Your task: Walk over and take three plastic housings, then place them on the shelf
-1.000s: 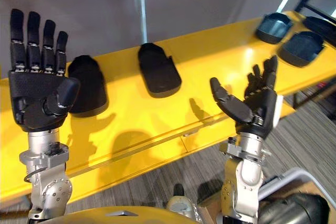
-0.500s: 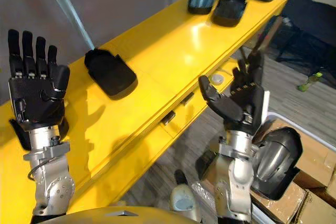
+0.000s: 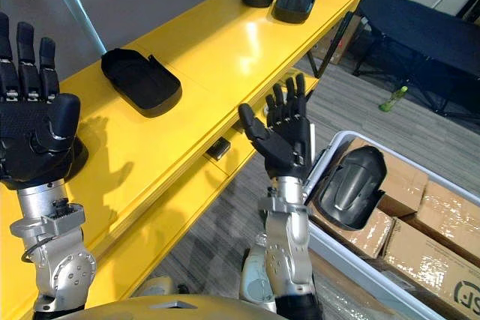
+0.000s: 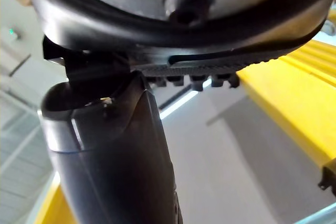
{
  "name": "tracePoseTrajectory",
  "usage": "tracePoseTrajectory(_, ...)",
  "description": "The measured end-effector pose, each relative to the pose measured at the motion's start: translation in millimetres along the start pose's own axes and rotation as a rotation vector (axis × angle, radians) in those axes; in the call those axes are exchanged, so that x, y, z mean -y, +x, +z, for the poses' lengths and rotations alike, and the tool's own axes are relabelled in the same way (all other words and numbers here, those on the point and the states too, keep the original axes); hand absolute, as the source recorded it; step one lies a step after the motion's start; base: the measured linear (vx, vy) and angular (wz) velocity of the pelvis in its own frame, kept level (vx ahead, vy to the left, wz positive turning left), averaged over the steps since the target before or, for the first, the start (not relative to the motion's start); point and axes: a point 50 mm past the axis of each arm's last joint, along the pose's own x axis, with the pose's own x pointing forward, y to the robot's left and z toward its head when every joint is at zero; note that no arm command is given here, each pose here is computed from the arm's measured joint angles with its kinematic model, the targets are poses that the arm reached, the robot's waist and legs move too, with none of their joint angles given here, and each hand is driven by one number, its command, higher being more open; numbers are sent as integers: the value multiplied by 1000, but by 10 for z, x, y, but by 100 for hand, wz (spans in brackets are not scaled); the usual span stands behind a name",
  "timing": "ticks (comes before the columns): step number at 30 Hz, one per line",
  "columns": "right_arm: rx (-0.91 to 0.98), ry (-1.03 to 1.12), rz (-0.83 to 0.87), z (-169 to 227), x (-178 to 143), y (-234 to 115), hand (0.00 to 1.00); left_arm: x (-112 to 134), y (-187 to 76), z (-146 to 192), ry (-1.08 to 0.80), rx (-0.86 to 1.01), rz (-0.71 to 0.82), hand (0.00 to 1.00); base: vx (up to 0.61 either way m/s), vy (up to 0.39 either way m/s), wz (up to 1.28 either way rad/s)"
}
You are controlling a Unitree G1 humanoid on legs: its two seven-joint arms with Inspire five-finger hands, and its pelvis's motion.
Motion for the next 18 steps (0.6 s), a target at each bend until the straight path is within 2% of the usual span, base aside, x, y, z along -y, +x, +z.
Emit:
tracePoseTrajectory(3, -110, 4, -22, -278, 3, -40, 100, -20, 2, -165, -79, -48, 2, 100, -51, -302, 1)
tracePoseTrajectory(6, -159, -34, -42, -373, 8, -90, 100, 4, -41, -306, -115, -118, 4, 100, -58, -490, -43)
tracePoseTrajectory(10, -204, -113, -44, -341, 91, -63, 100, 98, -35, -408, -121, -179, -14, 100, -31, -446, -68)
tracePoseTrajectory(12, -255, -147, -95, -334, 251, -142, 100, 152, -34, -483, -119, -224, -29, 100, -49, -351, -9)
tracePoseTrajectory(15, -258, -212, -218, -203, 511, -380, 100, 221, -68, -567, -156, -271, -55, 100, -96, -193, -45)
tracePoseTrajectory(18, -231, -246, -256, -74, 553, -453, 100, 225, -77, -571, -136, -279, -64, 100, -73, -52, -67)
